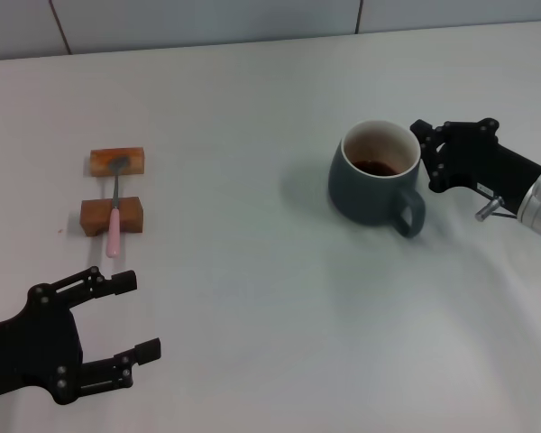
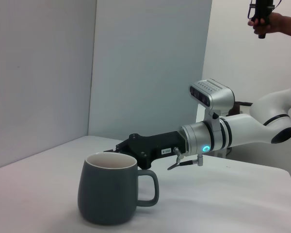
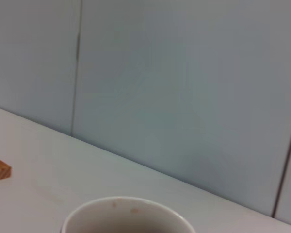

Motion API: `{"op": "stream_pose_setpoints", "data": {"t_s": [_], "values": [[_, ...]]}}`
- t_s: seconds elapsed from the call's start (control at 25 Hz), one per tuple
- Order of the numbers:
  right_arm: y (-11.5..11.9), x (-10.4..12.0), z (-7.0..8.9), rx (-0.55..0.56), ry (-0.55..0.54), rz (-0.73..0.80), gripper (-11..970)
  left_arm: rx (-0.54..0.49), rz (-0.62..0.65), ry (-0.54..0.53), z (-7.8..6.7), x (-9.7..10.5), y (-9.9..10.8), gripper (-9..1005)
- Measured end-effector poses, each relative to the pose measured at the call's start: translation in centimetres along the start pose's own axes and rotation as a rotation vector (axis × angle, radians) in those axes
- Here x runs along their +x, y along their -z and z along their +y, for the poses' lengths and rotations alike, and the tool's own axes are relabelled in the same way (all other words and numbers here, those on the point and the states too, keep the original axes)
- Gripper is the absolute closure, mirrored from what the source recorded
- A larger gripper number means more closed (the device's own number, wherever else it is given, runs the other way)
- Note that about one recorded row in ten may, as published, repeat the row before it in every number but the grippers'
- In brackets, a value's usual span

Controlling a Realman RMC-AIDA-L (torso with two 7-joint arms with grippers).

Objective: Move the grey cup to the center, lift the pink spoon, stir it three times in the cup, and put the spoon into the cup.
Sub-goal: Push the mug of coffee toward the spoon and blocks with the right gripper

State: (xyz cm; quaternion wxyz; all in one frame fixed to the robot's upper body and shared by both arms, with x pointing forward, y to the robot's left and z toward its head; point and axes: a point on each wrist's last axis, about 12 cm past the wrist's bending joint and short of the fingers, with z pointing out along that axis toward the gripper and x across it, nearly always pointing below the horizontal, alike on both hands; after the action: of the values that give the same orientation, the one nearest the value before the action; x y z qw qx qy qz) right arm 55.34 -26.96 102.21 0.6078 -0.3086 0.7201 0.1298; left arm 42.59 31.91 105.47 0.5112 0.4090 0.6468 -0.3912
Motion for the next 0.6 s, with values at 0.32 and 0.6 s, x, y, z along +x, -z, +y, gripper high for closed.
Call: {"op": "stream_pose_setpoints", "data": {"t_s": [0.32, 0.6], "values": [[-1.1, -0.6, 1.0, -0.073, -0.025, 0.001, 925, 0.001, 0.000, 0.004, 0.0, 0.0, 0.0, 198], [-2.8, -1.8, 2.3, -0.174, -0.028, -0.005, 918, 0.002, 0.000, 0.003, 0.1, -0.1, 0.0, 200]]}}
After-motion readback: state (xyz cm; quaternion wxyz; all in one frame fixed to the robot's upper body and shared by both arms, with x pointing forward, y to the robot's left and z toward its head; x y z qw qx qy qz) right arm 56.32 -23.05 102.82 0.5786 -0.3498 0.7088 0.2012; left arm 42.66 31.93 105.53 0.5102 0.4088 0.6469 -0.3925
